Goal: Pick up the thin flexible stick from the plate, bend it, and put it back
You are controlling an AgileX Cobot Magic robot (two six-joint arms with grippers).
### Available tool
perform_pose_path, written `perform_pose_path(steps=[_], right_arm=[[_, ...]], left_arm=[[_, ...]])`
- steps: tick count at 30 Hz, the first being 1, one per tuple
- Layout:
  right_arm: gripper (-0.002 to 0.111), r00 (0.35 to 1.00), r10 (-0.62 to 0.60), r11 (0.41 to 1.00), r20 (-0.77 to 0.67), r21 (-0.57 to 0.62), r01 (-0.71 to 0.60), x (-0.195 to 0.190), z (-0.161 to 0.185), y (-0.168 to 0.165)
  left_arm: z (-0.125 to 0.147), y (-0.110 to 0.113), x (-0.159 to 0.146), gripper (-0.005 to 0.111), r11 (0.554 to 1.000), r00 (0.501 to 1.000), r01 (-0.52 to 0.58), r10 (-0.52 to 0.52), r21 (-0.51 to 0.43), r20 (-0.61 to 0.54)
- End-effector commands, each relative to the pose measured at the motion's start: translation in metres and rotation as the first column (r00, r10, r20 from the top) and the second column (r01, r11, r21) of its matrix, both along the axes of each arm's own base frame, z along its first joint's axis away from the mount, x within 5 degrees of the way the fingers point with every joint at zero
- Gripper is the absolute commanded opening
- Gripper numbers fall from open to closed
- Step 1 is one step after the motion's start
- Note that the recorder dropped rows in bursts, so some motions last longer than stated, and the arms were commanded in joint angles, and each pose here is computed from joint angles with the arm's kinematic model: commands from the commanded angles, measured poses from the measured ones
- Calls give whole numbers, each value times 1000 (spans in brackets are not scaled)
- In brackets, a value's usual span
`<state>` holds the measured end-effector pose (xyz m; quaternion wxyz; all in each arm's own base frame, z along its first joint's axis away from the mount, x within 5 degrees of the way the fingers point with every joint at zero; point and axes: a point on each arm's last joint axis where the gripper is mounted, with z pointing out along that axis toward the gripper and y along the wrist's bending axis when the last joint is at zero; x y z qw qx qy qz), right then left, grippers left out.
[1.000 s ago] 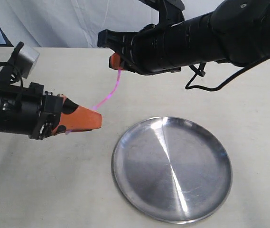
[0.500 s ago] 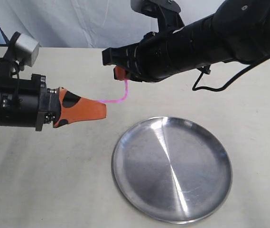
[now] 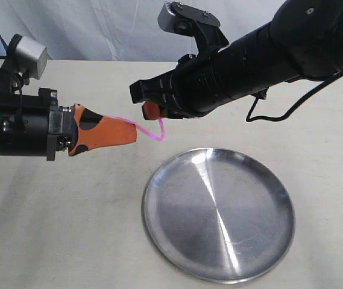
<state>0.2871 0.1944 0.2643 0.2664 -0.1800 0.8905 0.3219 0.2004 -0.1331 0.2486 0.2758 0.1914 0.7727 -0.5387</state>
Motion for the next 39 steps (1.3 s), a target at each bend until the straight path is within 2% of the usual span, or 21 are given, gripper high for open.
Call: perform_pose_path(steps=[1,14,29,39], right_arm=[[0,997,62,998,-40,17,-61,-8,3,4],[0,976,209,977,-56,44,-207,-19,4,8],[0,962,259,965,-84,51,-256,-25,4,9],[0,920,391,920,-10,36,-391,-30,5,11]], left_arm=[[2,3,9,0,995,996,-94,94,-13,-4],[-1,5,13,0,989,989,-147,147,24,-2],[-3,6,15,0,984,985,-172,172,36,-13],[-4,7,16,0,978,978,-202,204,43,-46]])
